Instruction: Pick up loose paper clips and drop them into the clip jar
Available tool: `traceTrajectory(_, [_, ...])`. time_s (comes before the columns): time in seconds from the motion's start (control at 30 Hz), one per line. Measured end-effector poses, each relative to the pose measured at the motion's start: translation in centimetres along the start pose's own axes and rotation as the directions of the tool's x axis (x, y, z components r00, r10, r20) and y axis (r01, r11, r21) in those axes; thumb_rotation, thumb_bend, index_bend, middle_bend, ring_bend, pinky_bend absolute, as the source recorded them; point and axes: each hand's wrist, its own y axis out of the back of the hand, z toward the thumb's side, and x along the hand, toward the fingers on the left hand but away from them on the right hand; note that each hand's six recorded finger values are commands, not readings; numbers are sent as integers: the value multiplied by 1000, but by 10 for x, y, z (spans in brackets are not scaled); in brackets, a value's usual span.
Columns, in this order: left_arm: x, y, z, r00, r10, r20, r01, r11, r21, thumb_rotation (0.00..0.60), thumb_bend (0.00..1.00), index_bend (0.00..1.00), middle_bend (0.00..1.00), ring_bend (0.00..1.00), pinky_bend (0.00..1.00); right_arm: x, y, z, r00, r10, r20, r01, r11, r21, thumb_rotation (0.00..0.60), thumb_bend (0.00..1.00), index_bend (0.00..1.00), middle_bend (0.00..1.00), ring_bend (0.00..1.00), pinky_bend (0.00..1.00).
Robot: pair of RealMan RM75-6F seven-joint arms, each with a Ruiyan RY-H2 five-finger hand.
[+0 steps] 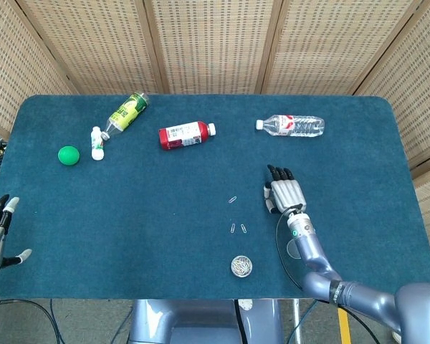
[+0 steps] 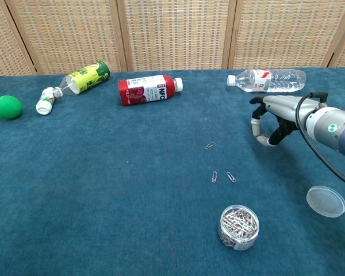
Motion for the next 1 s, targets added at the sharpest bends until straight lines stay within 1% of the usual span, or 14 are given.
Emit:
traceTrajectory(0.2, [0,1,0,1000,2,2,-2,1000,-2,600,0,0,0,0,0,17,7,19,996,8,-89,-8,1000,6,600,434,640,13,0,0])
traceTrajectory(0.3, [-1,1,0,1000,0,2,0,1000,-3,600,0,0,0,0,0,29,10,30,989,17,-146,-15,1000,13,600,434,640,16,0,0])
traceTrajectory(0.4, [-1,0,0,1000,-2,2,2,1000,-2,600,0,0,0,0,0,43,12,42,978,30,-204,-26,999,20,600,434,640,18,0,0])
traceTrajectory(0.6, [0,0,0,1000,-2,1,2,1000,-1,600,0,0,0,0,0,68,13,60,953,63,-298,-54,998,38,600,434,640,23,0,0])
traceTrajectory(0.73, [0,0,0,1000,-1,0,1,1000,-1,600,0,0,0,0,0,89,10,71,927,95,-362,-80,995,57,600,434,640,24,0,0])
traceTrajectory(0.87, [0,1,0,1000,1,0,-1,1000,0,600,0,0,0,0,0,109,4,76,904,135,-405,-109,990,87,600,434,640,25,0,0])
traceTrajectory(1.0, [0,0,0,1000,-2,-1,2,1000,0,600,0,0,0,0,0,123,-1,77,888,161,-431,-126,986,107,600,434,640,25,0,0])
